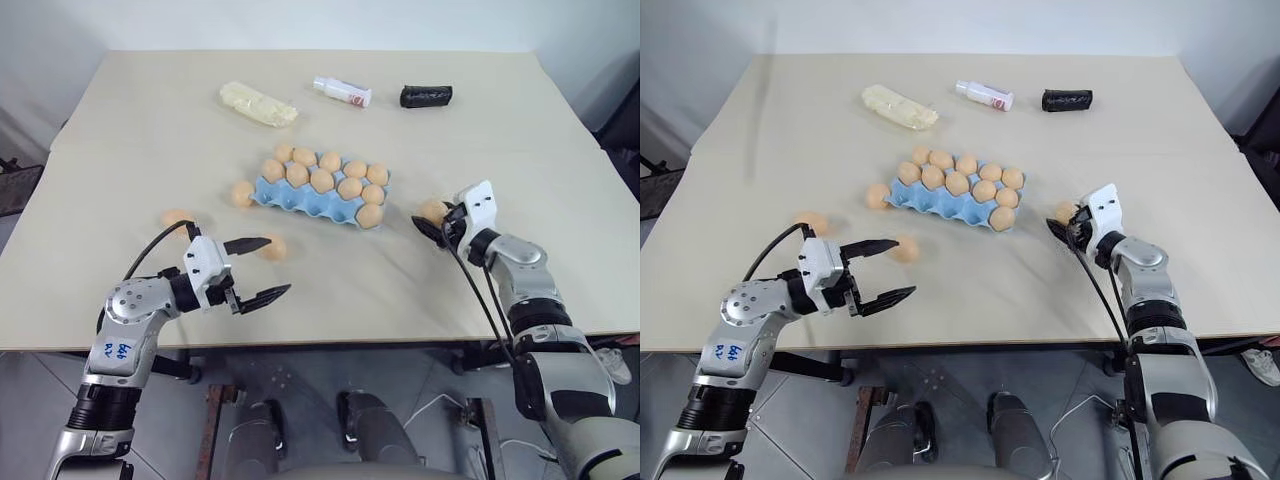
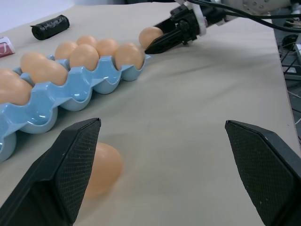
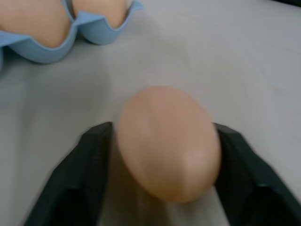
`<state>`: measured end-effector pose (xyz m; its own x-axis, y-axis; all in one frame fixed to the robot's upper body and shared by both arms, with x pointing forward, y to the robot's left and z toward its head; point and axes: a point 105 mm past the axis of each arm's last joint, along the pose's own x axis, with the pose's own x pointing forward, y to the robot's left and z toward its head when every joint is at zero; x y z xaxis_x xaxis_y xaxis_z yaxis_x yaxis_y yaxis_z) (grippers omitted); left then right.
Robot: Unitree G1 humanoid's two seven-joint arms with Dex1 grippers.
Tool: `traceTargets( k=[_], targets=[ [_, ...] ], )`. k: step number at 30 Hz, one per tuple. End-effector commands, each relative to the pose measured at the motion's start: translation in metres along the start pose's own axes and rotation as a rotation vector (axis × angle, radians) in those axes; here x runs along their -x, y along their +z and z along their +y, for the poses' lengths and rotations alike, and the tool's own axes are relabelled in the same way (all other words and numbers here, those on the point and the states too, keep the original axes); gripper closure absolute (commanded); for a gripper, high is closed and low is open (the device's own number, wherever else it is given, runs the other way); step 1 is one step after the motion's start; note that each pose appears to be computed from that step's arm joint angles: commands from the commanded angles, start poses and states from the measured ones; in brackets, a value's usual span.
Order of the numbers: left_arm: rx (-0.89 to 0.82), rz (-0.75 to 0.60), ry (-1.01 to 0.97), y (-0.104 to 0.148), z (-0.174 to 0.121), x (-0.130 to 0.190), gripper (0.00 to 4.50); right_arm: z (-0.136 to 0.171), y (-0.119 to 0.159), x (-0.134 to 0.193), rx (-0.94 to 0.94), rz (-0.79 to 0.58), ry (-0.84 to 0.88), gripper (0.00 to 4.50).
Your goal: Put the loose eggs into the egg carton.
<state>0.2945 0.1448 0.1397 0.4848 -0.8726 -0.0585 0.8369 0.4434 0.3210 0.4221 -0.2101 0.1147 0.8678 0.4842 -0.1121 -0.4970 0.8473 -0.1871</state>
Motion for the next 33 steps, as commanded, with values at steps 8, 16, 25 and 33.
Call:
traceTargets(
  k=[8,16,25,33],
  targets=[
    [0.029,0.008,0.219,-0.002,0.024,0.035,0.0,0.065,0.074,-0.022,0.08,-0.239,0.238,2.87],
    [0.064,0.057,0.347,-0.019,0.035,0.06,0.0,0.114,0.092,-0.047,0.09,-0.204,0.302,2.87],
    [0.06,0.038,0.35,-0.016,0.033,0.053,0.0,0.123,0.102,-0.051,0.079,-0.233,0.322,0.15],
    [0.055,0.048,0.353,-0.014,0.032,0.058,0.0,0.101,0.089,0.031,0.179,-0.328,0.4,0.04]
  ],
)
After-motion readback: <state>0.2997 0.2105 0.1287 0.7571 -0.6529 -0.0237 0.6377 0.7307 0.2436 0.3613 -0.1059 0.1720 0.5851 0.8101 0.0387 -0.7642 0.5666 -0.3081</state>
